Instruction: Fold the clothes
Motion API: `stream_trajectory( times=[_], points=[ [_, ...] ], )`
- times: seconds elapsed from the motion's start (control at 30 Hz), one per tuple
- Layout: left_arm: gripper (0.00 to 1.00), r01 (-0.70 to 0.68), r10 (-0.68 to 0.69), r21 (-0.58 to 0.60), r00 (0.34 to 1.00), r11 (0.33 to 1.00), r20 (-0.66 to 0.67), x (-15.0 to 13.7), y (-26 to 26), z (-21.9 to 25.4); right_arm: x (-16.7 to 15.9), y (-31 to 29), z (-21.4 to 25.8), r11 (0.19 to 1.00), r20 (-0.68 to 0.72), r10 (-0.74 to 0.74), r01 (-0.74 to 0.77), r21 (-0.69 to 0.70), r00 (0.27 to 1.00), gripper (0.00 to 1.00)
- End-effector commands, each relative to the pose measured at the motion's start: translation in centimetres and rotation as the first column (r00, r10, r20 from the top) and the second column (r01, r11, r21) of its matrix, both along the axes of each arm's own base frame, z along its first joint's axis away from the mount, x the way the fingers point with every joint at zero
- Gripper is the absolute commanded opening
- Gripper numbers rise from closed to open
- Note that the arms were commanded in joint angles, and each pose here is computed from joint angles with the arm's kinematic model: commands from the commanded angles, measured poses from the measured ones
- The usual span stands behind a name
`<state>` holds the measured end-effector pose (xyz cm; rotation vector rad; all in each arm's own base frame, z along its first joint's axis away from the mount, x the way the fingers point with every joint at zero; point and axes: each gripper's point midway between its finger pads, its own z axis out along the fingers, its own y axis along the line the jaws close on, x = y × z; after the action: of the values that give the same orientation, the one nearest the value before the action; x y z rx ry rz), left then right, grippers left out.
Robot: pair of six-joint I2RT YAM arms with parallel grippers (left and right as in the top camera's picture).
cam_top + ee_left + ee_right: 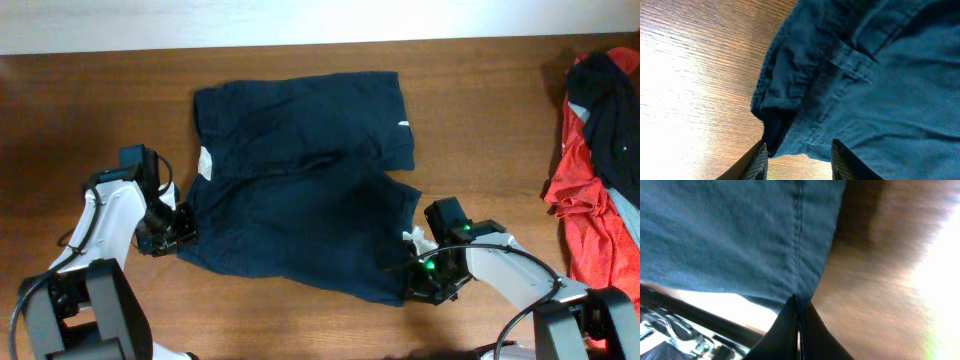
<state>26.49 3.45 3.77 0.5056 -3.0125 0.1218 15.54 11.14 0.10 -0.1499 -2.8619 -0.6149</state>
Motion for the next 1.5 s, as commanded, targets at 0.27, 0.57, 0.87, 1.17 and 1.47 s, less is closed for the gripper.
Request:
stream_trajectory(
  times=[0.27, 0.57, 0.87, 1.17, 1.47],
  points=[
    [0.45, 0.006, -0.006, -0.012, 1.0, 1.0, 0.006, -0.2, -0.2, 0.7, 6.1, -3.8, 6.0, 0.959, 0.166, 0.039, 0.01, -0.282, 0.985, 0.04],
    [0.67, -0.005, 0.002, -0.098, 1.0, 0.995, -0.032, -1.5, -1.8, 0.3, 6.0, -3.9, 6.1, 0.959, 0.162, 0.038, 0.009, -0.283, 0.986, 0.04],
    [0.6, -0.019, 0.008, -0.126, 0.996, 0.992, -0.09, -4.4, -2.7, -2.7, 6.0, -3.9, 6.1, 0.959, 0.162, 0.038, 0.009, -0.283, 0.986, 0.04],
    [0.01, -0.041, 0.033, -0.121, 0.997, 0.992, -0.068, -4.0, -2.6, -2.6, 5.8, -3.9, 6.2, 0.959, 0.153, 0.038, 0.007, -0.285, 0.987, 0.04],
    [0.0, -0.012, 0.013, -0.016, 0.998, 1.0, 0.059, -3.6, -1.1, 4.6, 5.7, -5.4, 11.1, 0.938, 0.23, 0.039, 0.043, -0.345, 0.973, 0.04]
  ],
)
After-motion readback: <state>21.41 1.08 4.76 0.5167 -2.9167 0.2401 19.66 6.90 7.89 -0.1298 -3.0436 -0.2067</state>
